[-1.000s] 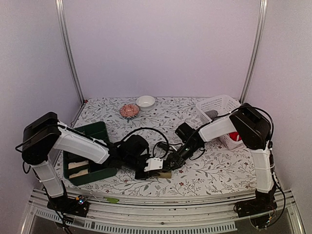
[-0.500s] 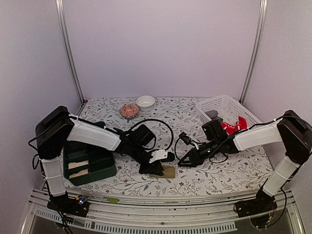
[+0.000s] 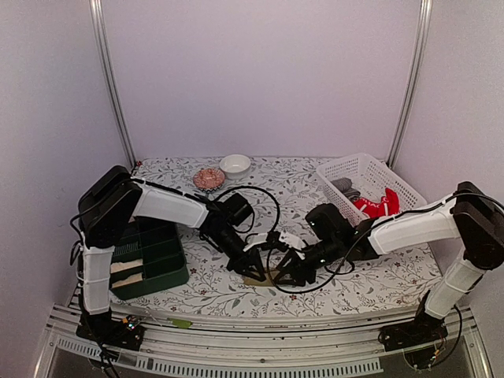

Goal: Roll the underwear
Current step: Roll the underwear at the center of the board.

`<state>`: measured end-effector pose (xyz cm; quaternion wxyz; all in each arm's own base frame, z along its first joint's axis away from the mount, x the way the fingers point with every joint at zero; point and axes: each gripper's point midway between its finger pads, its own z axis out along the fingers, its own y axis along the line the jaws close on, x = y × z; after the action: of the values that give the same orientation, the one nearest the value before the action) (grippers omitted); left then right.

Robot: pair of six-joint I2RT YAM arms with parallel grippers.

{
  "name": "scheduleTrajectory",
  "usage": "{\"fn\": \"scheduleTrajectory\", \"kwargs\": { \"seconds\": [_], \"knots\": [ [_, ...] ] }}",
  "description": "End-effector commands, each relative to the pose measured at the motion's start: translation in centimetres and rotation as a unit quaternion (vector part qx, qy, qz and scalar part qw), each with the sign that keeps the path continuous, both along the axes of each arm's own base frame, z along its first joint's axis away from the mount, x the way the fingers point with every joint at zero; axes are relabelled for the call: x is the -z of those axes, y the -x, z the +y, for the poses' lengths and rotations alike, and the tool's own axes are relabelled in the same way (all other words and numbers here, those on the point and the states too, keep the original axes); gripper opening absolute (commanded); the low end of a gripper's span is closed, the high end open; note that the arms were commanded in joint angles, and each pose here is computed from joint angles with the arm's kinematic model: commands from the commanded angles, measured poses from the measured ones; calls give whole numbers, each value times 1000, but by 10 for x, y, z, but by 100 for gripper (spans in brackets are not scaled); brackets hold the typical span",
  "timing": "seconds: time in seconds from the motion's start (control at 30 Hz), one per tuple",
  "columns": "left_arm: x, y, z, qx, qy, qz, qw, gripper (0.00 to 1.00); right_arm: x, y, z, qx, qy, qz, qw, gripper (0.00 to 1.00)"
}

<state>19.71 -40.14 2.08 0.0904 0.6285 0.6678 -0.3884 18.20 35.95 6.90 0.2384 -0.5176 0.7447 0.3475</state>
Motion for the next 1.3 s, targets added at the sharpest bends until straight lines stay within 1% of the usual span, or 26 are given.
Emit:
{"fn": "scheduleTrajectory", "kwargs": {
  "seconds": [0.0, 0.1, 0.2, 0.4, 0.6, 0.7, 0.73, 0.8, 0.87, 0.93, 1.0, 1.1, 1.13, 1.2, 1.27],
  "knots": [
    [62, 14, 40, -11, -125, 39, 991, 0, 8, -8, 15, -32, 32, -64, 997, 50],
    [63, 14, 42, -12, -127, 39, 991, 0, 16, -14, 21, -45, 58, -86, 994, 50],
    [64, 16, 42, -12, -127, 40, 991, 0, 19, -14, 24, -60, 64, -101, 991, 49],
    [67, 16, 43, -12, -128, 39, 991, 0, 34, 1, 29, -82, 86, -102, 988, 45],
    [66, 15, 43, -13, -127, 39, 991, 1, 49, 2, 28, -86, 109, -105, 985, 44],
    [66, 14, 43, -15, -128, 33, 991, 3, 54, -1, 28, -81, 122, -107, 983, 37],
    [65, 13, 43, -17, -129, 31, 991, 5, 53, -2, 29, -81, 123, -108, 983, 33],
    [63, 8, 43, -27, -126, 24, 991, 11, 54, -3, 28, -80, 125, -107, 983, 22],
    [56, 0, 42, -43, -117, 15, 992, 21, 54, -2, 27, -79, 126, -105, 983, 8],
    [44, -11, 41, -63, -100, 5, 993, 30, 55, 0, 27, -77, 127, -95, 984, 0],
    [30, -24, 41, -88, -80, -10, 993, 36, 57, 2, 27, -69, 129, -74, 986, 0],
    [6, -50, 42, -136, -49, -41, 989, 42, 62, 11, 26, -65, 129, -34, 989, 0],
    [2, -58, 44, -155, -47, -50, 986, 43, 63, 14, 26, -64, 128, -21, 989, 0],
    [-21, -75, 48, -191, -27, -84, 978, 46, 62, 14, 25, -53, 121, 12, 991, 0],
    [-30, -89, 57, -229, -22, -109, 967, 48, 58, 10, 24, -38, 106, 50, 992, 0]
  ]
}}
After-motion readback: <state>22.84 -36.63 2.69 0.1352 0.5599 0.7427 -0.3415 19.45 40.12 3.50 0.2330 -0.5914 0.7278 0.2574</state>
